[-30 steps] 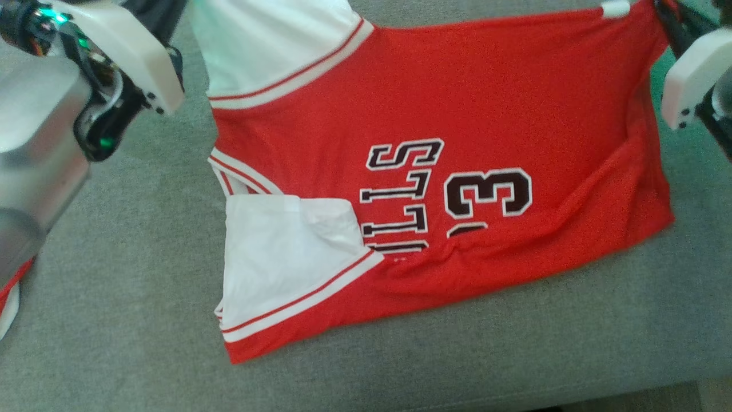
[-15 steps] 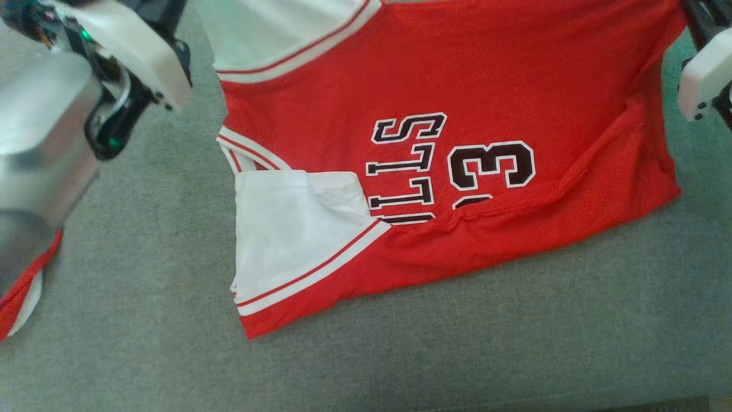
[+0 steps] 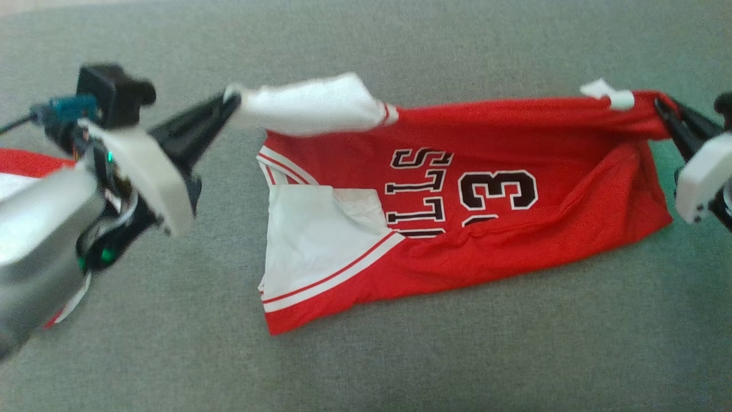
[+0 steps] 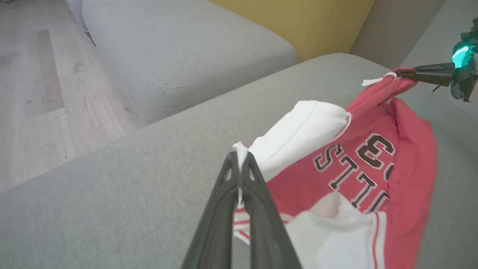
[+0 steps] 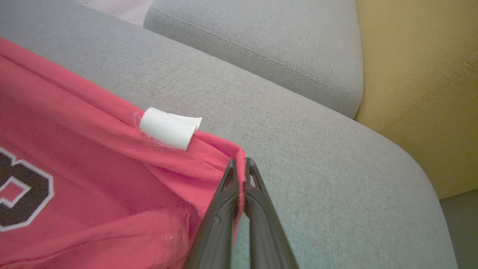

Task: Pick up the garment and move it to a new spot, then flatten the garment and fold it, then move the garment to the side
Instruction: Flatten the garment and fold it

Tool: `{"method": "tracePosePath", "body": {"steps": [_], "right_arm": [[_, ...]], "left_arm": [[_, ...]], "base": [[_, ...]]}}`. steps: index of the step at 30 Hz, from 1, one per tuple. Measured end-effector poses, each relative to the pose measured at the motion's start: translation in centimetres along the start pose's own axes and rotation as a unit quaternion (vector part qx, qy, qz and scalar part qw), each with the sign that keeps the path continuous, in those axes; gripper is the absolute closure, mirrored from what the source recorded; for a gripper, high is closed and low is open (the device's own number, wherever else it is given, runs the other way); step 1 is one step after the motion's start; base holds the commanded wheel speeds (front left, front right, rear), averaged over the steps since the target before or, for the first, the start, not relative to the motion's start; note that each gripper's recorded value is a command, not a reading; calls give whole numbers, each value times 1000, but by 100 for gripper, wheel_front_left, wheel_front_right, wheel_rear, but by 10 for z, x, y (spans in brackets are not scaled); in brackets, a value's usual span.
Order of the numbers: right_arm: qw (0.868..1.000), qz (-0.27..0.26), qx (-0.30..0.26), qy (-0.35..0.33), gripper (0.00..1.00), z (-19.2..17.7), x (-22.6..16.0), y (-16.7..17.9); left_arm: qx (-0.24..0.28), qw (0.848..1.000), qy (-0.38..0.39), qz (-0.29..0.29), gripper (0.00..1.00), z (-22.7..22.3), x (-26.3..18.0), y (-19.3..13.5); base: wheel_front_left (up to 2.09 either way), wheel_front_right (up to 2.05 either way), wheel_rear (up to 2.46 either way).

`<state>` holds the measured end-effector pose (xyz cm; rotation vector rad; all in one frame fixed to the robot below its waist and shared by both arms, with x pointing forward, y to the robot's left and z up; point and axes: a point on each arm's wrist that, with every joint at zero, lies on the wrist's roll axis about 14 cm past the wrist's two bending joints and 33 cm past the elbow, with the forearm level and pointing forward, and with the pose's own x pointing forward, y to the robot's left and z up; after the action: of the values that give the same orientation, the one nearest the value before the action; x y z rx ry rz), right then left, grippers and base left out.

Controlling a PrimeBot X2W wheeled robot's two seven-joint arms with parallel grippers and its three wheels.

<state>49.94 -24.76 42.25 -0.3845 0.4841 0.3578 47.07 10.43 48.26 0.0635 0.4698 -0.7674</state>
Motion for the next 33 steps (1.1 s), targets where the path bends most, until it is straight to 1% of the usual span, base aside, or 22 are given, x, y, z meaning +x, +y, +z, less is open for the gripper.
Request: {"method": "tracePosePath", "body": {"steps": [3, 4, 7, 13, 20, 28, 31, 33], "right_arm": [[1000, 8, -2, 11, 100, -5, -13, 1], [1000, 8, -2, 11, 100, -5, -13, 1], [1000, 16, 3, 26, 100, -11, -25, 3], [998, 33, -4, 60, 100, -18, -46, 2], [992, 50, 3, 115, 100, -40, -55, 6], [986, 62, 17, 154, 100, -55, -61, 12], [982, 65, 37, 172, 100, -59, -66, 14], [981, 73, 40, 177, 100, -59, -70, 19]], "left_arm": [[-22, 999, 36, -17, 100, -20, -21, -17], [-22, 999, 36, -17, 100, -20, -21, -17], [-42, 996, 67, -38, 100, -37, -39, -38], [-57, 991, 100, -64, 100, -51, -64, -62], [-60, 989, 117, -75, 100, -70, -61, -71], [-61, 985, 138, -88, 100, -91, -50, -81], [-62, 984, 139, -94, 100, -93, -47, -86], [-61, 984, 140, -96, 100, -94, -47, -89]], "base": [[0, 0, 0], [0, 0, 0], [0, 0, 0], [0, 0, 0], [0, 0, 0], [0, 0, 0], [0, 0, 0], [0, 0, 0]]}}
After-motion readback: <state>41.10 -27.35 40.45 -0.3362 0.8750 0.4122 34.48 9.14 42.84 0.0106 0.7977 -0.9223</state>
